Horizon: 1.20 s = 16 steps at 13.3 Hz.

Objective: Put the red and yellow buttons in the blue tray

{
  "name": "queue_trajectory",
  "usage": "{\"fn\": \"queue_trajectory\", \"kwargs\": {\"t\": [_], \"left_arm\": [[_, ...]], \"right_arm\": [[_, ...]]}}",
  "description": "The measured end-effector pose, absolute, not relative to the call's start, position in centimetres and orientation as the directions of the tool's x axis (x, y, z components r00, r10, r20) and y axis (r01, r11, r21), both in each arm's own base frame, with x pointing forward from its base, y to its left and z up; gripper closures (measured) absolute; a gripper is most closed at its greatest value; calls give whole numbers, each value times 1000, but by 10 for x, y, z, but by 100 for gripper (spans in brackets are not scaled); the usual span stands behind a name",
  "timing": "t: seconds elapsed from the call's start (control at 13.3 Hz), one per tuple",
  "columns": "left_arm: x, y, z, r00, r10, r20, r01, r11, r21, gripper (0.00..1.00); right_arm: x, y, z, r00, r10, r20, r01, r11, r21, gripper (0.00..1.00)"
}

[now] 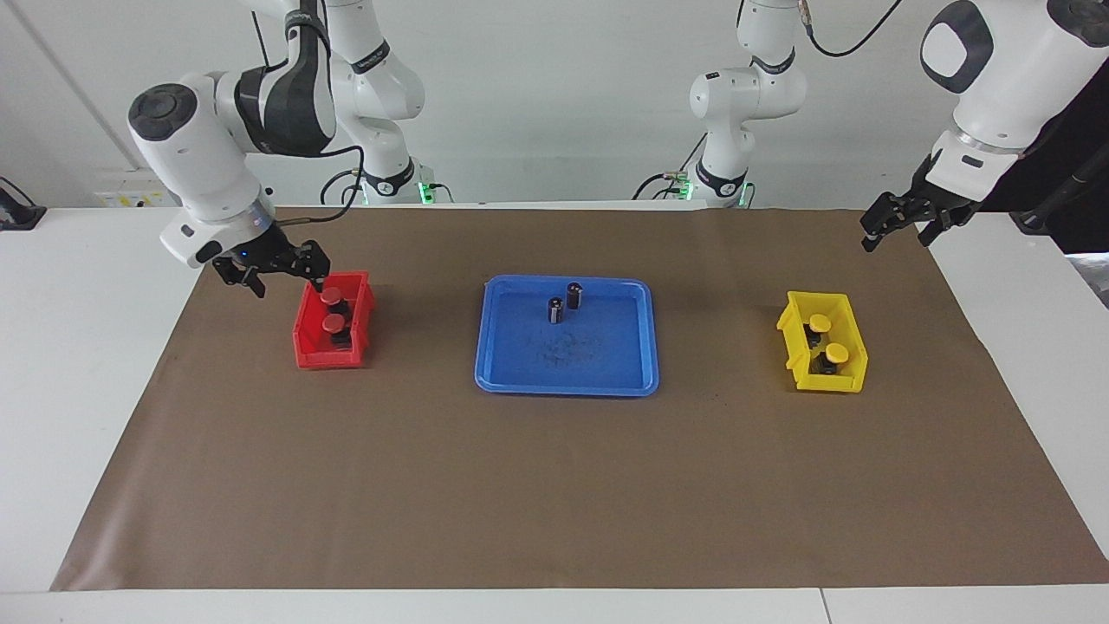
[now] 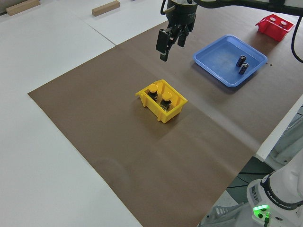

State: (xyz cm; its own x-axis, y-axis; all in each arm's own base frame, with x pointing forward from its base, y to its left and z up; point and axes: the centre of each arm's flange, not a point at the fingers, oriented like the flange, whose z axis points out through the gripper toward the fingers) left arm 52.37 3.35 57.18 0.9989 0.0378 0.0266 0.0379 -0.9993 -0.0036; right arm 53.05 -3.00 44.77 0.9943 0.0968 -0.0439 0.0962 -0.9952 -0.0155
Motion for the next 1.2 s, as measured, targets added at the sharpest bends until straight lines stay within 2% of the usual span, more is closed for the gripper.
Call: {"fn": "queue_trajectory", "kwargs": {"t": [0.07, 0.15, 0.3, 0.6, 0.67, 0.82, 1.2], "left_arm": [[525, 40, 563, 998, 46, 36, 46, -999, -4, 1], [527, 46, 553, 998, 51, 41, 51, -999, -4, 0], [536, 51, 534, 997, 51, 56, 52, -999, -6, 0], [559, 45, 467, 999, 36, 36, 37, -999, -8, 4], [561, 45, 444, 999, 35, 35, 36, -999, -8, 10], [559, 44, 413, 999, 36, 22, 36, -999, -8, 15], [557, 24, 401, 989, 148, -3, 148, -989, -7, 16]], "right_arm": [[528, -30, 434, 992, 116, -41, 115, -993, -17, 20], [525, -30, 421, 990, 138, -33, 137, -990, -17, 30], [518, -30, 398, 986, 166, -31, 166, -986, -17, 34], [514, -29, 383, 984, 176, -42, 175, -984, -21, 35], [514, -29, 381, 984, 176, -35, 175, -984, -20, 35], [513, -29, 375, 984, 176, -30, 176, -984, -19, 36], [508, -23, 365, 982, 186, -32, 186, -982, -19, 37]]}}
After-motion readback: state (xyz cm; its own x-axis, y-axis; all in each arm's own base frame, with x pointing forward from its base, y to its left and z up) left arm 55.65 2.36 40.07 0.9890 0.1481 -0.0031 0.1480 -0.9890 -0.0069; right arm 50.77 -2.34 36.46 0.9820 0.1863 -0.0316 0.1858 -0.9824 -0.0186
